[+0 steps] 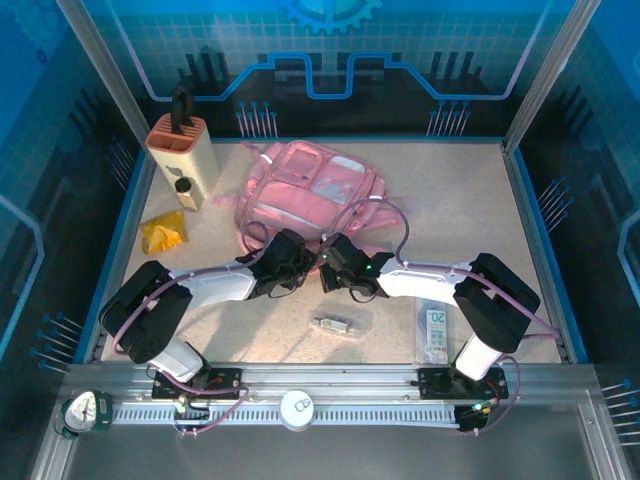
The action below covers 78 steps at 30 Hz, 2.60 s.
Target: Pack the student bag
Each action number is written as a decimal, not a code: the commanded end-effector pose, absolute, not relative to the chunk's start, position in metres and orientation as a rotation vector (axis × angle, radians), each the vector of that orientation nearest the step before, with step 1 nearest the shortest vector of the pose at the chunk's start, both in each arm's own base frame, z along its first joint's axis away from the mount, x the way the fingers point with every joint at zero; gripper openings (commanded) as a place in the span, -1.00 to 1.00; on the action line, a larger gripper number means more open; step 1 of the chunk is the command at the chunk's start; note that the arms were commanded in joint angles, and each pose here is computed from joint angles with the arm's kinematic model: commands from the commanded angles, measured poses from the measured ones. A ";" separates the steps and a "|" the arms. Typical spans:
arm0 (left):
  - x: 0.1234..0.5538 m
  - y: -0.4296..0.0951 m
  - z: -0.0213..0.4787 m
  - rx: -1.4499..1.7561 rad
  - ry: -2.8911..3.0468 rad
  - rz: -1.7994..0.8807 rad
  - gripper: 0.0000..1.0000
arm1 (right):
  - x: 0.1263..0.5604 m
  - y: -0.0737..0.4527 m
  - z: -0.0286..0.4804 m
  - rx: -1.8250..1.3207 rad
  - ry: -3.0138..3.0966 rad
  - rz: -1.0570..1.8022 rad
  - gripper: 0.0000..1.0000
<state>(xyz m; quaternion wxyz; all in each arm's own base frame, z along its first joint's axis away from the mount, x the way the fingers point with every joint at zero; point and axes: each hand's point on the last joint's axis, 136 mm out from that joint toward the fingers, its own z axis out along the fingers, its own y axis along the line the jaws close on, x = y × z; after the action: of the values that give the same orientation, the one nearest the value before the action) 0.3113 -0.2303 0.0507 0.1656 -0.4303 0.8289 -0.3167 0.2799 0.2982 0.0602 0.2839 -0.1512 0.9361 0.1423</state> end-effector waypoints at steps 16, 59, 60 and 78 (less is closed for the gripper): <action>0.288 -0.136 0.063 -1.129 2.344 -0.773 -1.00 | 0.340 0.216 0.073 -0.249 2.471 0.173 -1.00; 0.312 -0.222 0.132 -0.484 2.420 -0.686 0.68 | 0.427 0.242 0.077 0.339 2.591 0.727 0.20; 0.312 -0.224 0.131 -0.482 2.421 -0.685 0.70 | 0.428 0.242 0.073 0.351 2.601 0.722 0.22; 0.296 -0.270 0.123 -0.358 2.488 -0.704 0.58 | 0.447 0.247 0.120 0.357 2.427 0.899 -0.80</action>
<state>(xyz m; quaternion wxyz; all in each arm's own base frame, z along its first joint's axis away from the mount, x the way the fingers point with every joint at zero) 0.2992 -0.2550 0.1155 0.2554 -0.1478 0.9218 -0.2513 0.4365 0.2440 0.0786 0.2174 0.1411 0.9215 0.2893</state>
